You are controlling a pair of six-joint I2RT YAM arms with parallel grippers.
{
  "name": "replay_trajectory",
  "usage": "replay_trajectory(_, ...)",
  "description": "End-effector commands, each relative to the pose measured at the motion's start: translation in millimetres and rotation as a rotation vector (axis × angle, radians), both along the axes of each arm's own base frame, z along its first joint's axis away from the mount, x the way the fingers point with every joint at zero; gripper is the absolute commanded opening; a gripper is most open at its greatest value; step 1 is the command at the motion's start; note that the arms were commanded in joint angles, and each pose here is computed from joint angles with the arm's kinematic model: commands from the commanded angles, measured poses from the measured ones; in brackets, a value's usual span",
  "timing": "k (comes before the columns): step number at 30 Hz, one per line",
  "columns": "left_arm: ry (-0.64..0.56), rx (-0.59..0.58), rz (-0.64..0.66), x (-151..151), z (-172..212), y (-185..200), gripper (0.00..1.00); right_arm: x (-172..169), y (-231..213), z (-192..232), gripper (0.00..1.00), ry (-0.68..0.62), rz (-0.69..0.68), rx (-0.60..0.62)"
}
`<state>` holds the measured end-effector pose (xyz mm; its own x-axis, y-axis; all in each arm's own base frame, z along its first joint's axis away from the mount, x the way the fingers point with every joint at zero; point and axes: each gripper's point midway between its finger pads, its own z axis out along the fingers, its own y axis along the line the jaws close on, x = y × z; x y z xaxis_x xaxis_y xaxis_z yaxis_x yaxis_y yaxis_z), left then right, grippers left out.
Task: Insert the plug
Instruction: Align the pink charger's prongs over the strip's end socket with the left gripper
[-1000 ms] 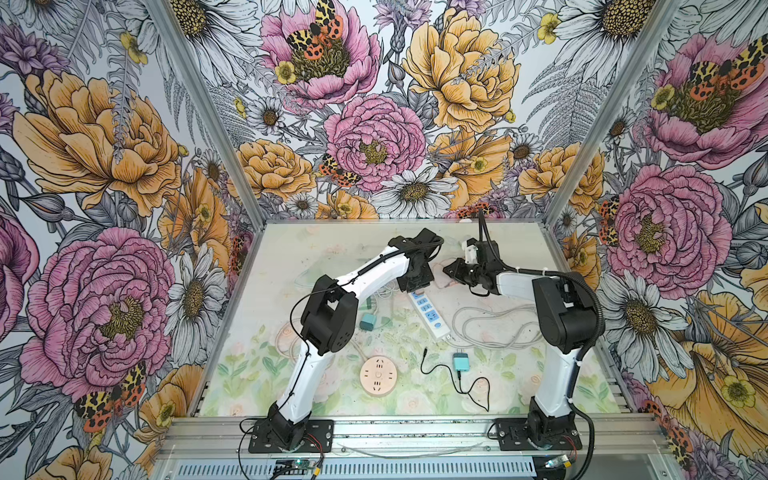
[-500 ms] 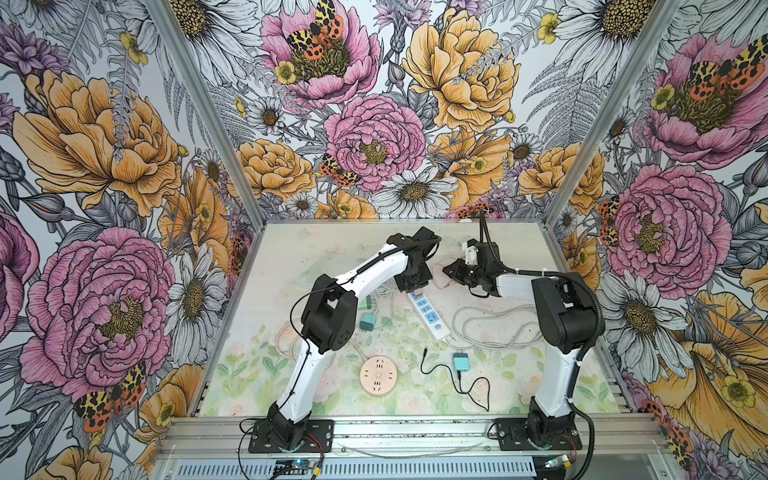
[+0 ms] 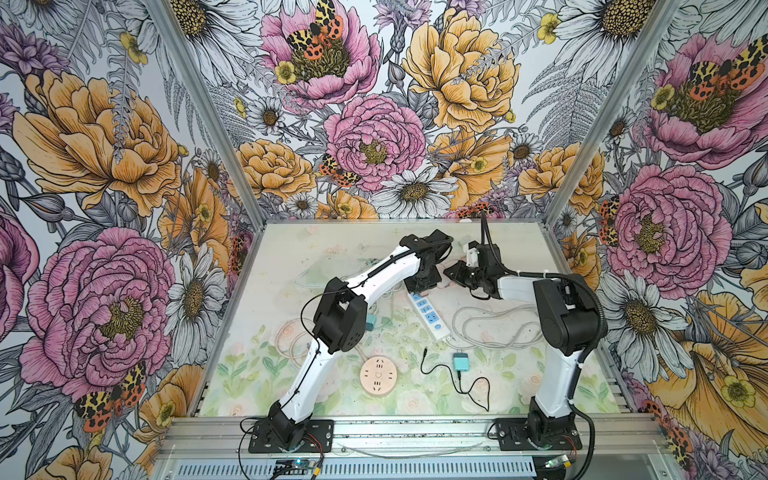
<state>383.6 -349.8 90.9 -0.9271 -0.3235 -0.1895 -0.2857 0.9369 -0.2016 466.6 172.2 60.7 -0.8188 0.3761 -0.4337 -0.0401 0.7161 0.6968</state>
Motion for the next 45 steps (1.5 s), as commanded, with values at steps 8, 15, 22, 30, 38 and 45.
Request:
replay_trajectory(8, -0.016, 0.053, 0.069, -6, 19, 26, 0.00, 4, 5, 19, 0.16, -0.066, 0.006, 0.030)
replay_trajectory(15, -0.048, 0.044, 0.069, -8, 34, 27, 0.00, 5, 7, 13, 0.16, -0.056, 0.008, 0.036)
replay_trajectory(22, -0.052, 0.047, 0.095, -11, 40, 36, 0.00, 5, 9, 12, 0.16, -0.054, 0.009, 0.037)
replay_trajectory(30, -0.011, 0.059, 0.103, -11, 19, 32, 0.00, 4, 10, 13, 0.16, -0.060, 0.014, 0.035)
replay_trajectory(38, 0.015, 0.060, 0.116, -9, 9, 34, 0.00, 5, 9, 11, 0.16, -0.055, 0.013, 0.032)
replay_trajectory(45, 0.036, 0.040, 0.121, -7, 0, 31, 0.00, 5, 9, 10, 0.16, -0.055, 0.013, 0.029)
